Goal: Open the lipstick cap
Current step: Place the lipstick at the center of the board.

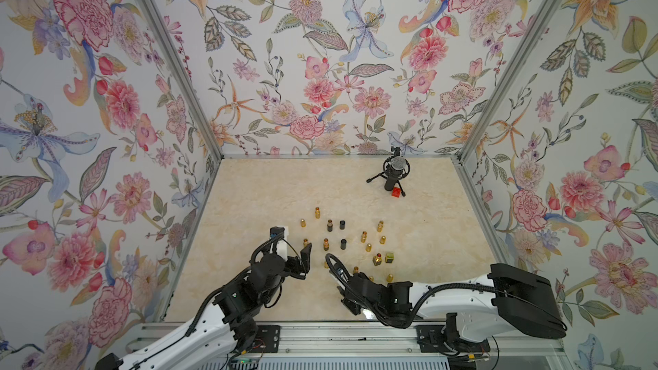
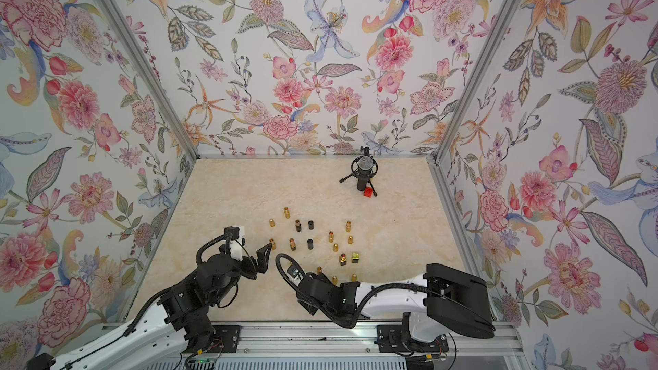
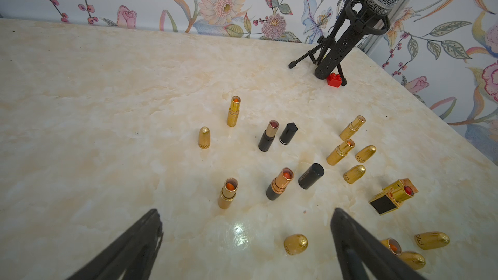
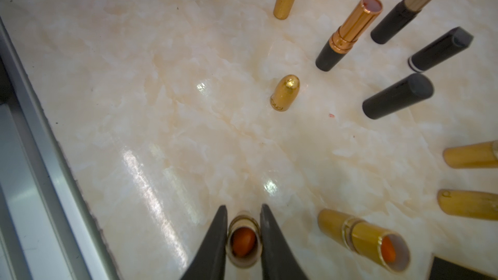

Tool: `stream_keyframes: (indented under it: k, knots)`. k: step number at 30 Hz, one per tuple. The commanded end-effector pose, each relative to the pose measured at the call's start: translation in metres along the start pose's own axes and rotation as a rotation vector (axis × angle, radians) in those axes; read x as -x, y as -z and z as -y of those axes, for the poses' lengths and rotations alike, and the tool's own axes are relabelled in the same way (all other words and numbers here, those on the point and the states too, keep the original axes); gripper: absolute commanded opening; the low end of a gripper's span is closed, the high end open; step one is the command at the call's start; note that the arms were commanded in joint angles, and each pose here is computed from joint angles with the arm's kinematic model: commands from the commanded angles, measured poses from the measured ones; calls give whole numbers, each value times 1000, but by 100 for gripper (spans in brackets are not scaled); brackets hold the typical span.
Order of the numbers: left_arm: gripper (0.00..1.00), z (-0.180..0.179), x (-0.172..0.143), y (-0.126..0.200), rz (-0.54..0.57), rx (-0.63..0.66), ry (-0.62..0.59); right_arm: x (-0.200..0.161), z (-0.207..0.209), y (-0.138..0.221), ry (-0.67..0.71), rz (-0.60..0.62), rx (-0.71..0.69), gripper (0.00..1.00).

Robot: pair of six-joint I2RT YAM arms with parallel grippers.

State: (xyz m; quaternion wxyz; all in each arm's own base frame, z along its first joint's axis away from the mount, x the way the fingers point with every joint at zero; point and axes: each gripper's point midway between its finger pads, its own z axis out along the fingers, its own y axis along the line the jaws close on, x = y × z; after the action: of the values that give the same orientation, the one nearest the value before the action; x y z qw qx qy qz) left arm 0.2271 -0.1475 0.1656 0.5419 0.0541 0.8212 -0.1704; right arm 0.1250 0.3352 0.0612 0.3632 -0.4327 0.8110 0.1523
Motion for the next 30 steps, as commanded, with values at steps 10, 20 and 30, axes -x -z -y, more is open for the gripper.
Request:
stream_keyframes:
  k: [10,20,30]
  knots:
    - [99,-6,-2,0,1,20,19,-6,8,-2,-16,-3,-23,28]
    - [99,-5,0,0,7,17,22,9,16,5,-43,26,-30,37]
    - [99,-6,22,5,51,43,13,75,21,46,-84,162,6,52]
